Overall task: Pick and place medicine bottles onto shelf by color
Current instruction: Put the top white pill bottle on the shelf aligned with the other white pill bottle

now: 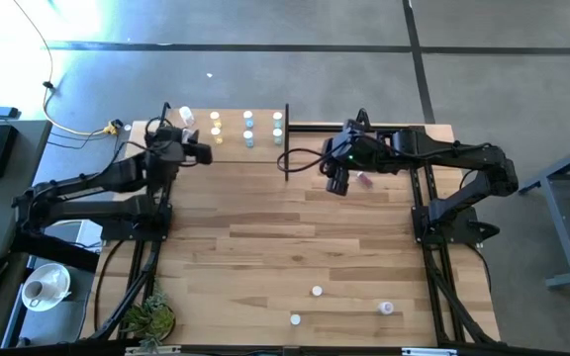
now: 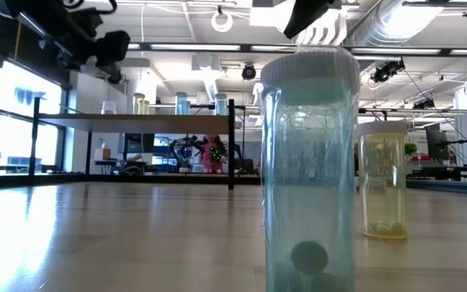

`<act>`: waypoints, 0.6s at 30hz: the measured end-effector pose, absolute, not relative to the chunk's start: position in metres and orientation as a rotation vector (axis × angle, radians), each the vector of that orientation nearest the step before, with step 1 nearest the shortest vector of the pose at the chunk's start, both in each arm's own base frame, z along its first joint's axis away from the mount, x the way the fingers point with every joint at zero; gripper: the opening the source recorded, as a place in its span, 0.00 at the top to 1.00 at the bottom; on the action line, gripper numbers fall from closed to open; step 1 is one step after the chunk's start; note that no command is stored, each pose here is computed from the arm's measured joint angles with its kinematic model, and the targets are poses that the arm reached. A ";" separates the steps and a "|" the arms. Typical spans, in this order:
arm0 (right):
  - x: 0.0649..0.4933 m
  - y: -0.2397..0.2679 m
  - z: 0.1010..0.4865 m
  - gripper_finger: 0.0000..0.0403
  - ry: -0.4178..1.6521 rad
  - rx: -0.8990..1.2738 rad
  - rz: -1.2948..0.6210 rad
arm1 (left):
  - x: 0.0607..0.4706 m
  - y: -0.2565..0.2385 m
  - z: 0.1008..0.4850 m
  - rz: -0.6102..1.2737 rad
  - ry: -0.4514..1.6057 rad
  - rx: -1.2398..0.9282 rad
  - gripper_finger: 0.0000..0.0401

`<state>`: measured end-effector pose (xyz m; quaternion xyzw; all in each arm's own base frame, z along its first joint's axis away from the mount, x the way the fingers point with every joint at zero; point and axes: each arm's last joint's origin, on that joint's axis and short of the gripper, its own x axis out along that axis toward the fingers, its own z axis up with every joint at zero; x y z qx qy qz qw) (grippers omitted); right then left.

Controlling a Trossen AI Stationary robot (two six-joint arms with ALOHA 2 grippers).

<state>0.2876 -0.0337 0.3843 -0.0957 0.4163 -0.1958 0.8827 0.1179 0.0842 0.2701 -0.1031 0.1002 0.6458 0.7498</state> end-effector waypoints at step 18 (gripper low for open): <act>0.331 -0.062 0.376 0.45 0.682 -0.209 -0.253 | 0.112 0.063 0.310 0.687 0.142 -0.135 0.66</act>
